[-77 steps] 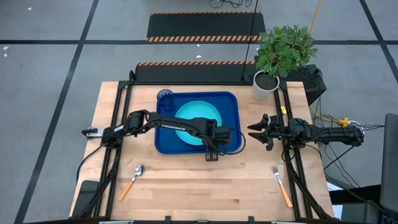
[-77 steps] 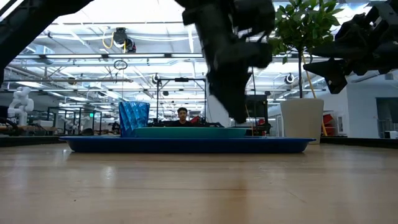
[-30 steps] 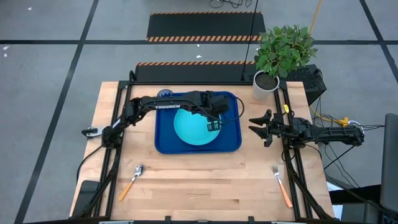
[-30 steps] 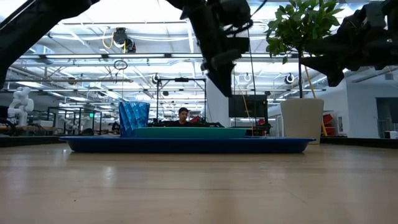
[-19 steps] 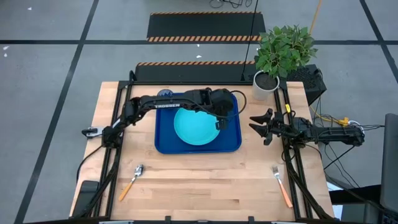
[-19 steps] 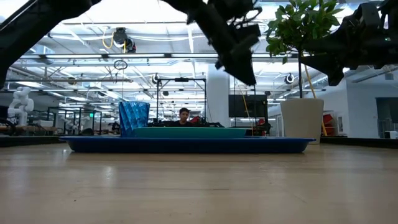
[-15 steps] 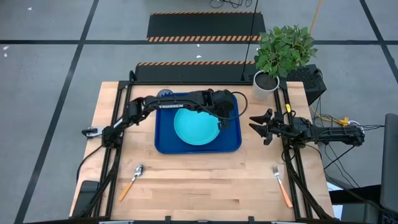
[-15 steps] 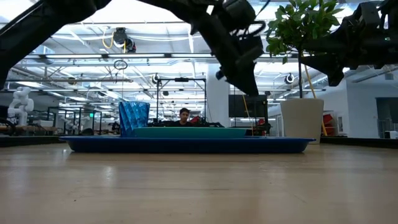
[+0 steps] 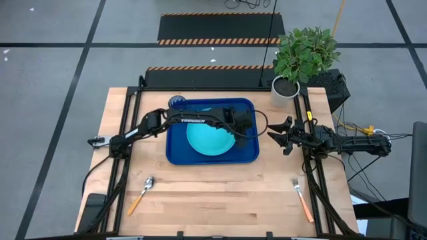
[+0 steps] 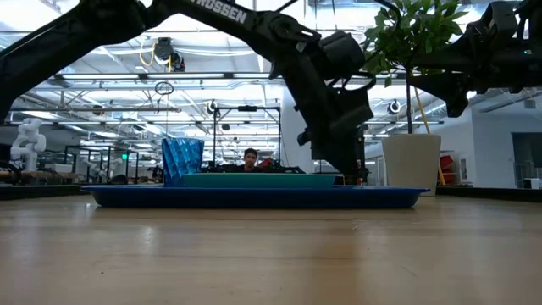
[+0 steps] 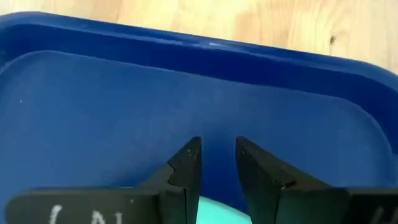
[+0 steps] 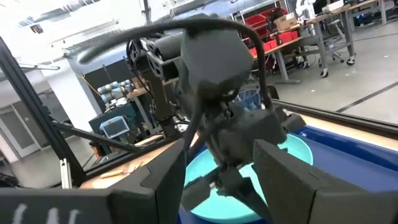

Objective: Pick and place plate/cup/fork/spoon on tray
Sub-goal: Adjust the serving tray

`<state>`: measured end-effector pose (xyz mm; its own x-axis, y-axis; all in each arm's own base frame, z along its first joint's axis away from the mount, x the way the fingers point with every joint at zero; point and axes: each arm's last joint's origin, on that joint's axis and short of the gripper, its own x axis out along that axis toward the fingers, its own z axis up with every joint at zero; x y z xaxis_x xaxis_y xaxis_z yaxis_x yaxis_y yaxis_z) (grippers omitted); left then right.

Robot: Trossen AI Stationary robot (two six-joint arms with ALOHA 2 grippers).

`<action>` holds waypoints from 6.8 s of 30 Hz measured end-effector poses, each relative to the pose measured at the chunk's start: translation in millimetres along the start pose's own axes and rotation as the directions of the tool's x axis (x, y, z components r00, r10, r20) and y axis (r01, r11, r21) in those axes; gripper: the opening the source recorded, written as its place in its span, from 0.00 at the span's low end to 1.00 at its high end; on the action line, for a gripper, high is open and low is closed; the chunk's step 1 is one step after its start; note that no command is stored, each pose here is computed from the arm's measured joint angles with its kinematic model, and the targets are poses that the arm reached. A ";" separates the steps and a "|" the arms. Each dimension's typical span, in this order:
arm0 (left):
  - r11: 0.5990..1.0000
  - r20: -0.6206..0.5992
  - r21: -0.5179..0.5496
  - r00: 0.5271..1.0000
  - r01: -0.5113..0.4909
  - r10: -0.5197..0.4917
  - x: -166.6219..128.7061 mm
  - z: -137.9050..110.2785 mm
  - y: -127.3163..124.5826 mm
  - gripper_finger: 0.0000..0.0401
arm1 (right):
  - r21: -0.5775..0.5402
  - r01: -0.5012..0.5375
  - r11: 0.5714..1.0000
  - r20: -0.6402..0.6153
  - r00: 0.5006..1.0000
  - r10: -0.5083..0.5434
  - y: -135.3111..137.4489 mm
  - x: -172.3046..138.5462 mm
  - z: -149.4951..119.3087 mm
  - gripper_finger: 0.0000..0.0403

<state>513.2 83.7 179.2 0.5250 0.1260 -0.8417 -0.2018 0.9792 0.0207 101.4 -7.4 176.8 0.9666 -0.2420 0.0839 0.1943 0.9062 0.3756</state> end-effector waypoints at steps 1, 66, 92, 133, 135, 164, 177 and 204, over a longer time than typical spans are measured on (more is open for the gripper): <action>1.000 0.006 -0.002 1.000 0.000 0.000 -1.0 0.9 -0.1 0.25 | 0.000 0.000 1.000 0.000 1.000 0.000 0.0 0.0 0.0 0.45; 0.937 0.050 -0.001 0.935 -0.350 0.350 -262.5 -113.7 -78.6 0.25 | -0.317 -0.169 0.933 -0.480 0.877 -0.004 47.7 87.8 48.0 0.41; 0.987 0.433 -0.100 0.888 -0.127 0.159 -245.6 -234.4 -46.2 0.25 | -0.240 -0.066 0.968 -0.854 0.489 -0.178 71.5 144.3 21.1 0.33; 0.990 0.429 -0.083 0.893 -0.110 0.135 -242.7 -238.5 -51.8 0.25 | -0.327 -0.003 0.945 -0.915 0.251 -0.315 68.6 164.3 -69.5 0.33; 0.990 0.429 -0.084 0.893 -0.110 0.136 -242.7 -238.5 -51.8 0.25 | -0.324 -0.001 0.946 -0.915 0.253 -0.313 69.1 164.1 -69.1 0.33; 0.990 0.429 -0.085 0.893 -0.109 0.135 -242.7 -238.5 -51.9 0.25 | -0.111 -0.118 0.987 -0.989 0.114 -0.097 114.8 136.3 -84.9 0.33; 0.990 0.429 -0.083 0.893 -0.111 0.136 -242.6 -238.5 -51.7 0.25 | -0.280 -0.069 0.957 -0.892 0.387 -0.233 114.3 131.4 -31.3 0.29; 0.991 0.429 -0.085 0.893 -0.107 0.134 -242.7 -238.5 -52.0 0.25 | -0.560 0.119 0.820 -0.681 0.498 -0.537 13.8 175.7 14.0 0.00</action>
<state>199.1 -35.6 253.7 0.7968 0.3119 -0.5174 -0.3269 0.9428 0.0649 271.6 -42.3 209.7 0.4906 -0.3715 -0.7882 0.3682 0.9082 -0.1989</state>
